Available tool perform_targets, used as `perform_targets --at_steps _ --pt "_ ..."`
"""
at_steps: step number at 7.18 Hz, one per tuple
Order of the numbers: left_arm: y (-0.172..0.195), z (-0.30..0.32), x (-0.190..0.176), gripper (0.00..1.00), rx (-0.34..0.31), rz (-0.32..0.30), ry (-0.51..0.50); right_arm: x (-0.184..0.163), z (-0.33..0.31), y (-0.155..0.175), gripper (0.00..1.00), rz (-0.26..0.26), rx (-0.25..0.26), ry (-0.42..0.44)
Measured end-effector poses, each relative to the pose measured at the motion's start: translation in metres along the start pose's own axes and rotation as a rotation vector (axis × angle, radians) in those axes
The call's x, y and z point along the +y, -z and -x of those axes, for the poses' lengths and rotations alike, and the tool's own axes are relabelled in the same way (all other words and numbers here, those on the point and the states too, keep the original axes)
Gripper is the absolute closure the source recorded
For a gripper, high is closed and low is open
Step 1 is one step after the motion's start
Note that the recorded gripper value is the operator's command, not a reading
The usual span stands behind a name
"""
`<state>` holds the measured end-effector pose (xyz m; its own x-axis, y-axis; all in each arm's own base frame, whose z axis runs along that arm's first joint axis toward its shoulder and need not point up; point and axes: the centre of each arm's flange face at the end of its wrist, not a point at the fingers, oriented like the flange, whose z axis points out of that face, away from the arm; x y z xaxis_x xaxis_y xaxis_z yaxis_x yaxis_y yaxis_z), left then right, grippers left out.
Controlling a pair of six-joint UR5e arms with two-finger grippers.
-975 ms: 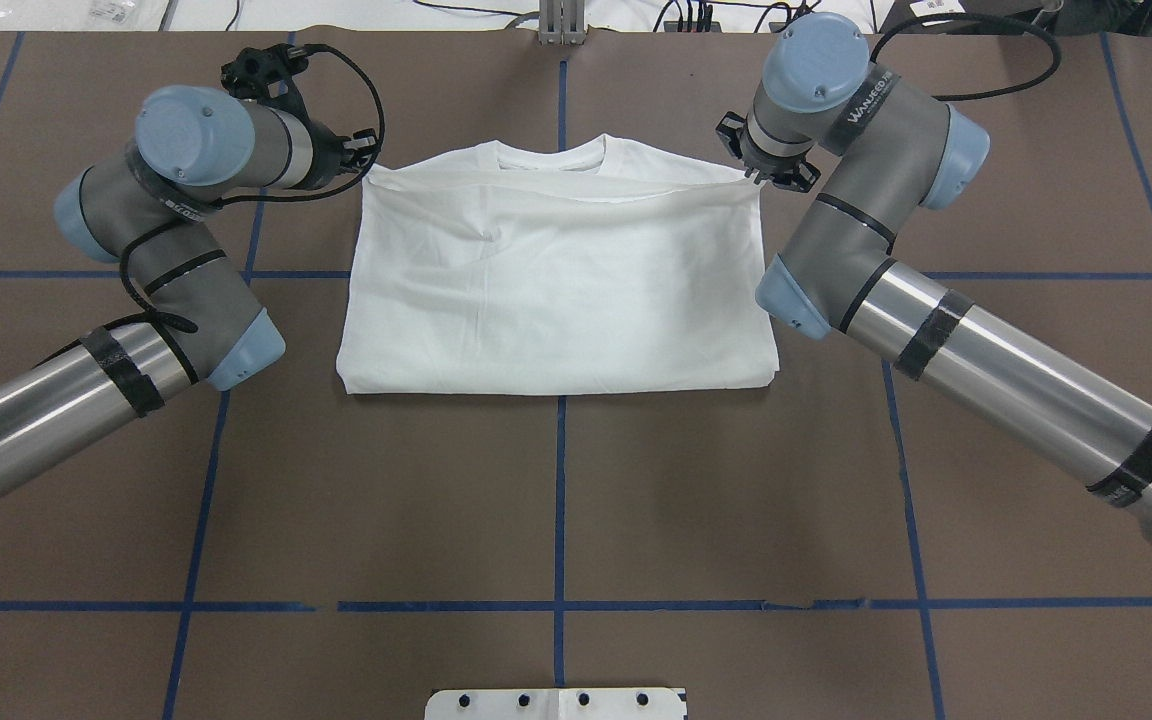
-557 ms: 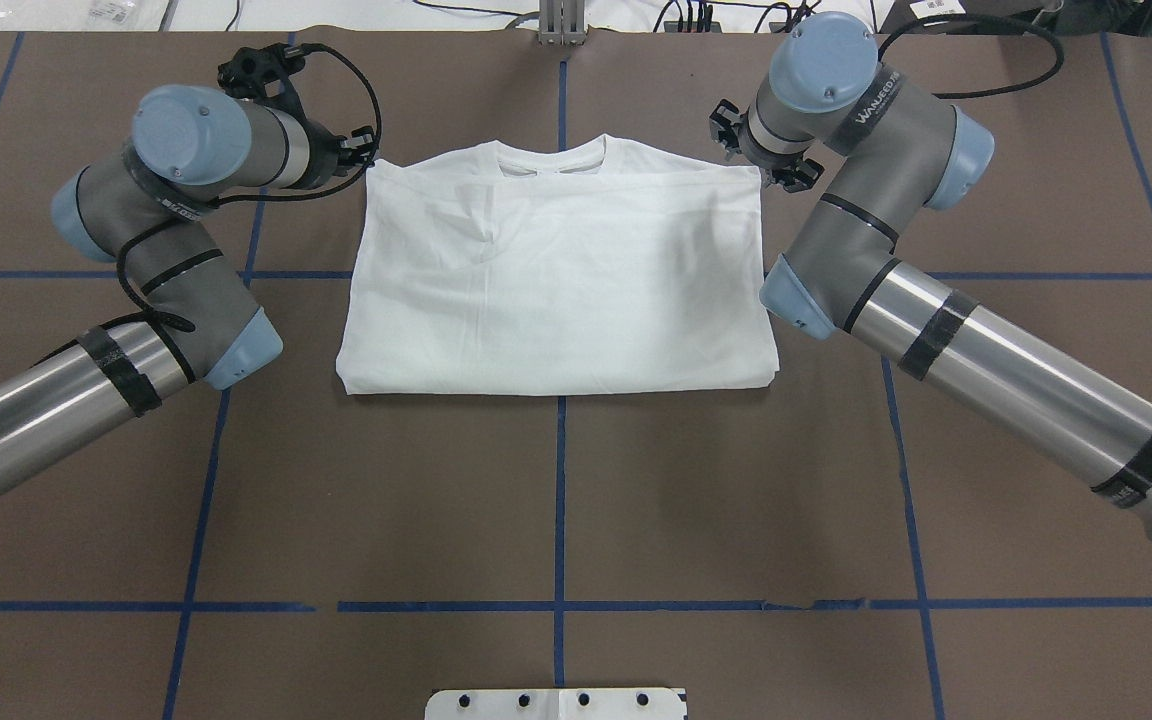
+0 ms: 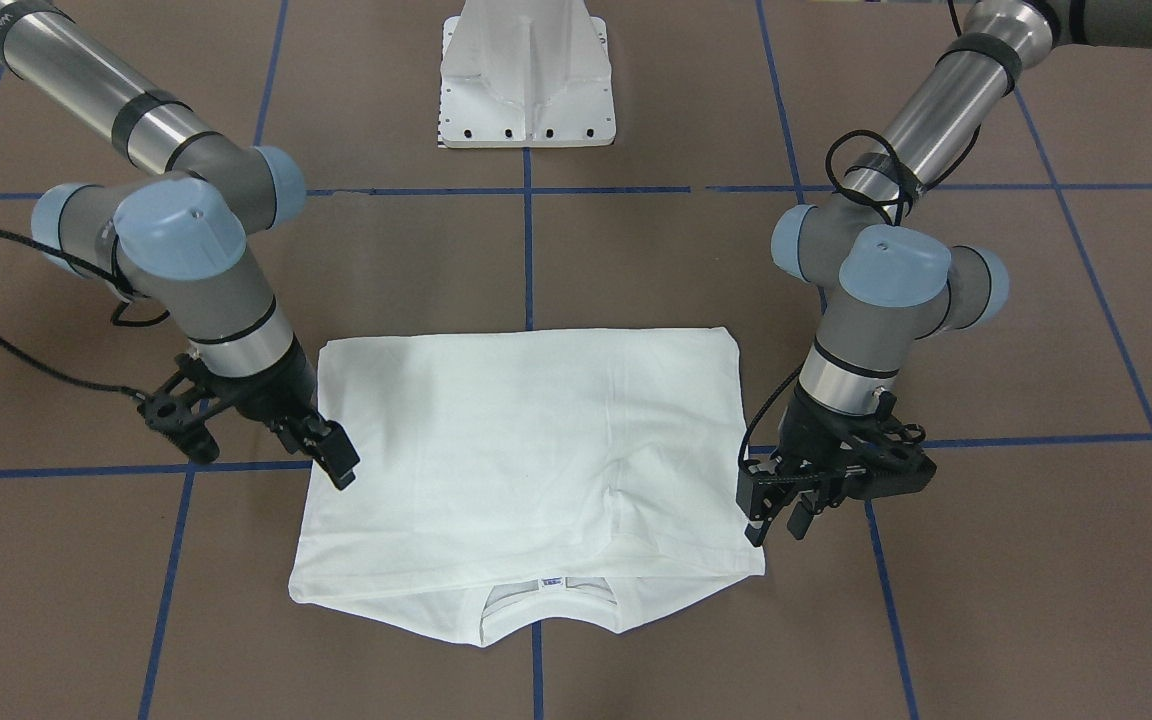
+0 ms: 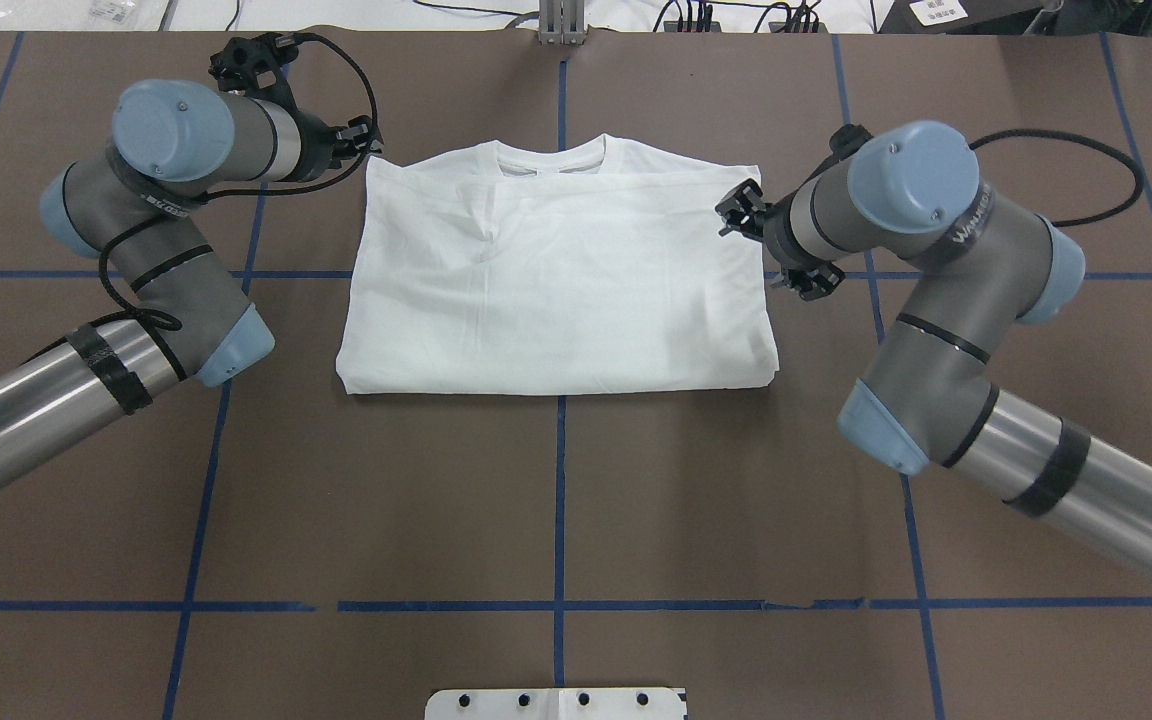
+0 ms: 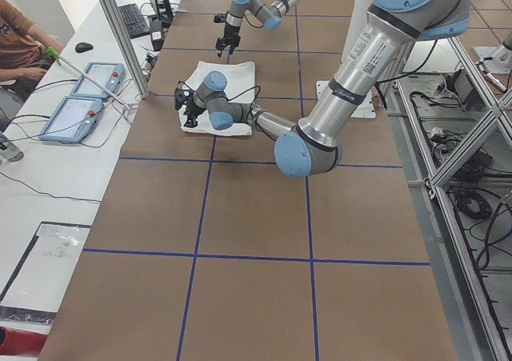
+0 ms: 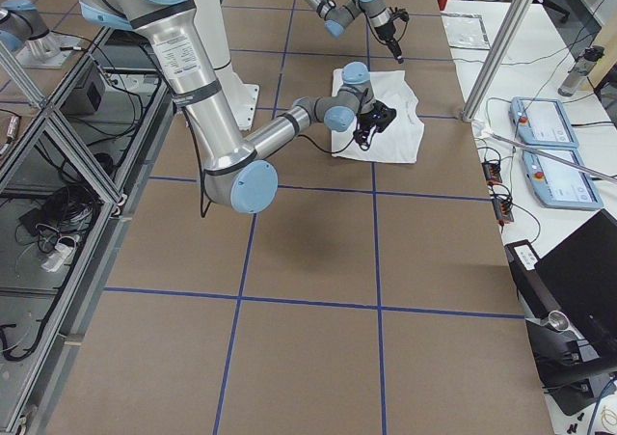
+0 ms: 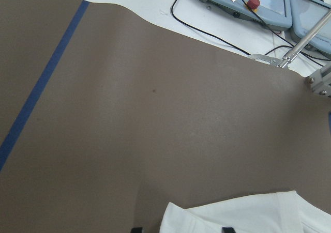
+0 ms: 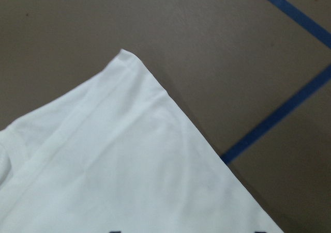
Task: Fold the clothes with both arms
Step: 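Move the right gripper down along the folded shirt's side edge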
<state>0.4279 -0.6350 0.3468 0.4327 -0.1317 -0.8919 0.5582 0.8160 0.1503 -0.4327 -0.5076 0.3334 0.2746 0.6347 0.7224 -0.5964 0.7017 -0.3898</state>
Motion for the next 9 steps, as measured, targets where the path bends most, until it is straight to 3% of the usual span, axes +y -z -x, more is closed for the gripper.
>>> perform_targets --at_steps 2,4,5,7,8,9 --pt "0.003 0.001 0.001 0.39 0.006 -0.001 -0.002 0.045 -0.046 0.002 0.12 0.023 0.018 -0.053" --pt "0.003 0.003 0.002 0.39 0.005 -0.001 -0.002 0.057 -0.069 -0.006 0.15 0.025 0.05 -0.073" --pt "0.003 0.003 0.002 0.39 0.005 0.0 -0.002 0.058 -0.074 -0.01 0.32 0.022 0.06 -0.075" --pt "0.003 0.004 0.002 0.39 0.003 0.0 -0.002 0.06 -0.078 -0.015 0.87 0.018 0.071 -0.092" --pt "0.003 0.004 0.002 0.39 0.002 0.001 -0.002 0.061 -0.079 -0.017 1.0 0.015 0.073 -0.097" --pt "0.003 0.005 0.002 0.39 0.001 0.001 -0.001 0.061 -0.079 -0.017 1.0 0.013 0.071 -0.099"
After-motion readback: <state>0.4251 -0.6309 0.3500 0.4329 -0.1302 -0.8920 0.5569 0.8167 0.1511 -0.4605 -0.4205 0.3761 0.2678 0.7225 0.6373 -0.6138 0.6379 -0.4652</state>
